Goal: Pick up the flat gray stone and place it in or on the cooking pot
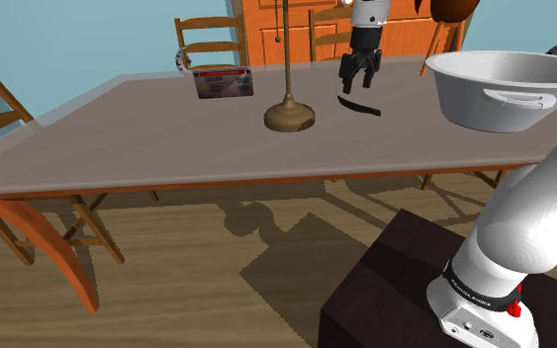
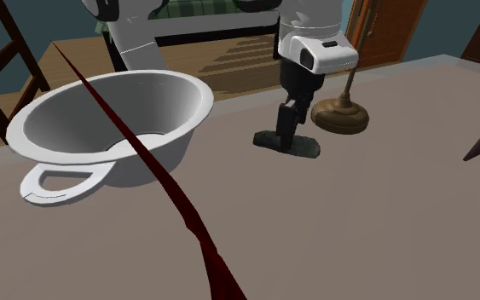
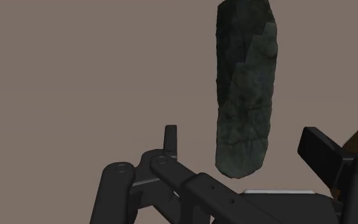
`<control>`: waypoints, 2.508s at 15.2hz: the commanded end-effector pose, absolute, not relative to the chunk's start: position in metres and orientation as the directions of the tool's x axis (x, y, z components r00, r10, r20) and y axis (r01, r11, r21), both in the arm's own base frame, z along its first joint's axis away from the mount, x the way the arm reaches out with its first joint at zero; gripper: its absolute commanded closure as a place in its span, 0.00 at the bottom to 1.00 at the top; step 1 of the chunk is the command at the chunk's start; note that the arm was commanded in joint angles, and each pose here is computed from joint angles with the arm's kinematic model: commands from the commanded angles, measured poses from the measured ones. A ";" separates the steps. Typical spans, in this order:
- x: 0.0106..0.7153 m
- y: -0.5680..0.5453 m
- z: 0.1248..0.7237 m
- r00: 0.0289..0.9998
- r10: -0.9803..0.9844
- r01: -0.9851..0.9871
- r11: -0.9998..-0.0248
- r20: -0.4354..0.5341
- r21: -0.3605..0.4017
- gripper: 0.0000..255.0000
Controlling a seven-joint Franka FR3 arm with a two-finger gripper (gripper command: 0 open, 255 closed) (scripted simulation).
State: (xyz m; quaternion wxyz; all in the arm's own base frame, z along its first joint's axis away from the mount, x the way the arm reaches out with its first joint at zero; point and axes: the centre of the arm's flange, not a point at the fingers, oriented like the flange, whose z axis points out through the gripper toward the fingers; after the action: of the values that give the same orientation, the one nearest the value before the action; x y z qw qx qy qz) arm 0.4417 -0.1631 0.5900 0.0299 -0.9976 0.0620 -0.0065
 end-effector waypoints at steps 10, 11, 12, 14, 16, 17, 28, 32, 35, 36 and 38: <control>0.441 -0.163 0.561 0.992 -0.123 -0.123 -0.991 0.009 -0.061 0.00; 0.441 -0.163 0.561 0.992 -0.123 -0.123 -0.991 0.009 -0.061 0.00; 0.441 -0.163 0.561 0.992 -0.123 -0.123 -0.991 0.009 -0.061 0.00; 0.441 -0.163 0.561 0.992 -0.123 -0.123 -0.991 0.009 -0.061 1.00; 0.441 -0.163 0.561 0.992 -0.123 -0.123 -0.991 0.009 -0.061 1.00; 0.442 -0.163 0.561 0.992 -0.123 -0.123 -0.991 0.009 -0.061 1.00; 0.441 -0.163 0.592 0.992 -0.123 -0.123 -0.991 0.009 -0.061 1.00; 0.441 -0.163 0.613 0.992 -0.123 -0.123 -0.991 0.009 -0.061 1.00; 0.441 -0.163 0.629 0.992 -0.123 -0.123 -0.991 0.009 -0.061 1.00; 0.441 -0.163 0.635 0.992 -0.123 -0.123 -0.991 0.009 -0.061 1.00; 0.441 -0.163 0.645 0.992 -0.123 -0.123 -0.991 0.009 -0.061 1.00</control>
State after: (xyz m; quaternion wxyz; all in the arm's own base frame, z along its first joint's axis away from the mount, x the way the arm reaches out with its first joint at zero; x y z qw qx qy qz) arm 0.4409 -0.1631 0.6407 0.0299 -0.9976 0.0616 -0.0064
